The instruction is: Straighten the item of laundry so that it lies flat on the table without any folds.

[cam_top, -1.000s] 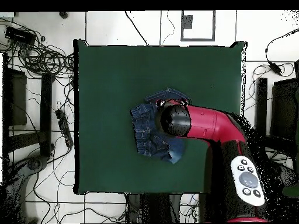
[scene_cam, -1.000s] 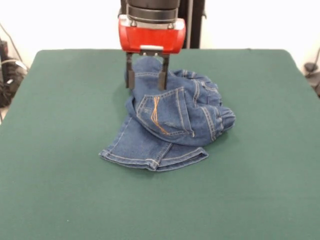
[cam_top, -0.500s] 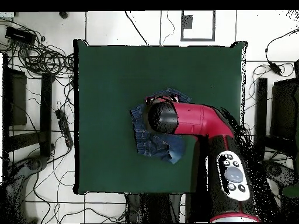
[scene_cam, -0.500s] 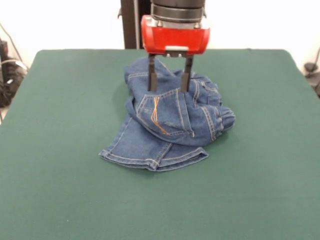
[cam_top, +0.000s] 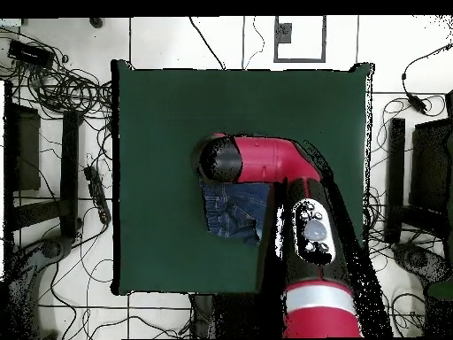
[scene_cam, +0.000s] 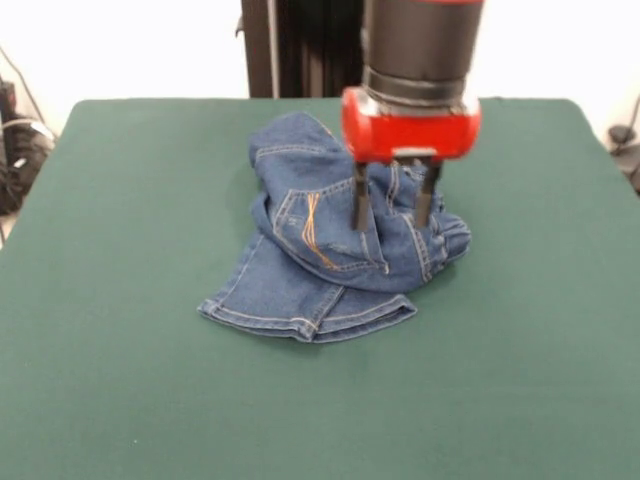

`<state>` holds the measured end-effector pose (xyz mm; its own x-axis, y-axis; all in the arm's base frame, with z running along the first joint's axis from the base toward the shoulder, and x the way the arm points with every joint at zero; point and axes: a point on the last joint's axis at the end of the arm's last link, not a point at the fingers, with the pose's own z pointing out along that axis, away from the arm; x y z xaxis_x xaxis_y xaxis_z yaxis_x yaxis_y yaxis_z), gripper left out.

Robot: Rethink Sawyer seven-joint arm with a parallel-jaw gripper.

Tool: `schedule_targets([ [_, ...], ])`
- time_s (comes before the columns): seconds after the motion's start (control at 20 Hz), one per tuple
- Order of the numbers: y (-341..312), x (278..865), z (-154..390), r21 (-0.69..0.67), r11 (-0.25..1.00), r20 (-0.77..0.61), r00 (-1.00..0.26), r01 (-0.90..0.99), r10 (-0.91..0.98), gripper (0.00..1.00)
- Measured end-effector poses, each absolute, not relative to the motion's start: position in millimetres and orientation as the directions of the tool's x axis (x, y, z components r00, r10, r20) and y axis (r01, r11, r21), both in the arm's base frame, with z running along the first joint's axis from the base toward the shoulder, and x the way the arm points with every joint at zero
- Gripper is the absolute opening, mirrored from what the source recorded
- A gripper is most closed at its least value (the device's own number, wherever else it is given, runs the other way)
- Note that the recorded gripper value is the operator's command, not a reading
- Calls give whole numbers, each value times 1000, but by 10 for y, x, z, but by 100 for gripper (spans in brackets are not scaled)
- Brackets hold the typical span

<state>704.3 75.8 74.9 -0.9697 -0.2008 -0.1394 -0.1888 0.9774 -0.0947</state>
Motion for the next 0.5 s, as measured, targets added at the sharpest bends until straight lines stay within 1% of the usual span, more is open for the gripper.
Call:
schedule_targets([
  [0.2, 1107, 7243, 615, -95, 971, -89, -969, -221, -229, 100],
  [0.5, 1392, 7409, 608, -74, 971, -80, -969, -227, -233, 100],
])
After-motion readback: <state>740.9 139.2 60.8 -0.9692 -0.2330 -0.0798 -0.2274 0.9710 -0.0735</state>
